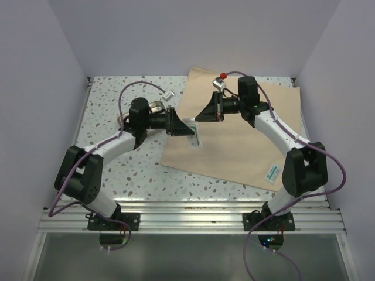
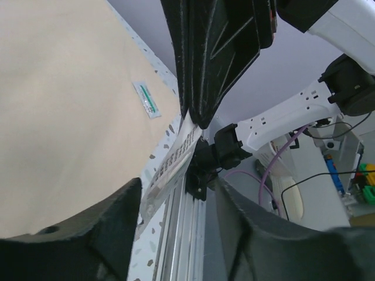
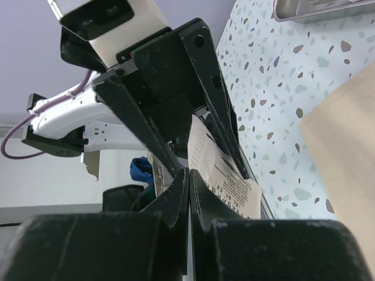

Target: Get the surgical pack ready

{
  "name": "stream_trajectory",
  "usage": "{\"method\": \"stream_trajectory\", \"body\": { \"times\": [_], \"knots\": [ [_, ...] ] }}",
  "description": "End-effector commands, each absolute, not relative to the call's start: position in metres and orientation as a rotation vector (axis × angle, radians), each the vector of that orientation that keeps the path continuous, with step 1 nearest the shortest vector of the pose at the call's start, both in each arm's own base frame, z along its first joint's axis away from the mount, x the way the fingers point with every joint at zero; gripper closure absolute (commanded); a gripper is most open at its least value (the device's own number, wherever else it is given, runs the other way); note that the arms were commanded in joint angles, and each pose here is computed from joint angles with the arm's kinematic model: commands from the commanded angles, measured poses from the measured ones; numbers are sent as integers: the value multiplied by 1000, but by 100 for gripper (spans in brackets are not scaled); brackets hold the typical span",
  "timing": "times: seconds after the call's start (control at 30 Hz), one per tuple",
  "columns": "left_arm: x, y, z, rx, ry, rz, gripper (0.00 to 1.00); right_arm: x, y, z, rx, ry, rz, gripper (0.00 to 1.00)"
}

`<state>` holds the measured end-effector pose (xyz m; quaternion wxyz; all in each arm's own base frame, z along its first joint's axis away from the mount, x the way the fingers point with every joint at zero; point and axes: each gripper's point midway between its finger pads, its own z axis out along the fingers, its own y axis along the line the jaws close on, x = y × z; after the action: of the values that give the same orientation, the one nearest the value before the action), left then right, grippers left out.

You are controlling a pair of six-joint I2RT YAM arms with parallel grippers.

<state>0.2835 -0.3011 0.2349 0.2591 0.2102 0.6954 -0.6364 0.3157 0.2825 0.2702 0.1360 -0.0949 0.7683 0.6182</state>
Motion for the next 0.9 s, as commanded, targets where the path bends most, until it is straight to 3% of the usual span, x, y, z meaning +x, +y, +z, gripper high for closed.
{"method": "stream_trajectory", "body": {
  "times": [0.0, 0.03, 0.07, 0.17, 0.23, 0.33, 0.37, 0.4, 0.47, 0.6, 0.87],
  "knots": [
    [280, -303, 235, 612, 1841, -1739, 49, 309, 285, 287, -334, 2172, 1814, 100],
    [279, -302, 230, 606, 1873, -1740, 54, 310, 284, 287, -330, 2174, 1807, 100],
    [279, -301, 227, 636, 1867, -1716, 66, 310, 285, 286, -328, 2182, 1799, 100],
    [279, -298, 211, 620, 1963, -1681, 90, 312, 284, 281, -319, 2209, 1781, 100],
    [281, -294, 201, 628, 2022, -1634, 99, 317, 283, 279, -303, 2221, 1749, 100],
    [297, -280, 188, 598, 2113, -1499, 100, 319, 274, 253, -197, 2406, 1609, 75],
    [307, -274, 189, 626, 2110, -1429, 100, 324, 271, 253, -239, 2410, 1528, 59],
    [308, -262, 179, 582, 2206, -1380, 100, 335, 264, 235, -182, 2479, 1389, 50],
    [332, -245, 177, 579, 2245, -1195, 100, 332, 250, 224, -184, 2576, 1246, 40],
    [367, -182, 167, 326, 2354, -1027, 100, 332, 236, 201, -171, 2666, 1113, 36],
    [410, -79, 141, -124, 2406, -887, 100, 313, 239, 178, -134, 2722, 1197, 33]
  ]
}}
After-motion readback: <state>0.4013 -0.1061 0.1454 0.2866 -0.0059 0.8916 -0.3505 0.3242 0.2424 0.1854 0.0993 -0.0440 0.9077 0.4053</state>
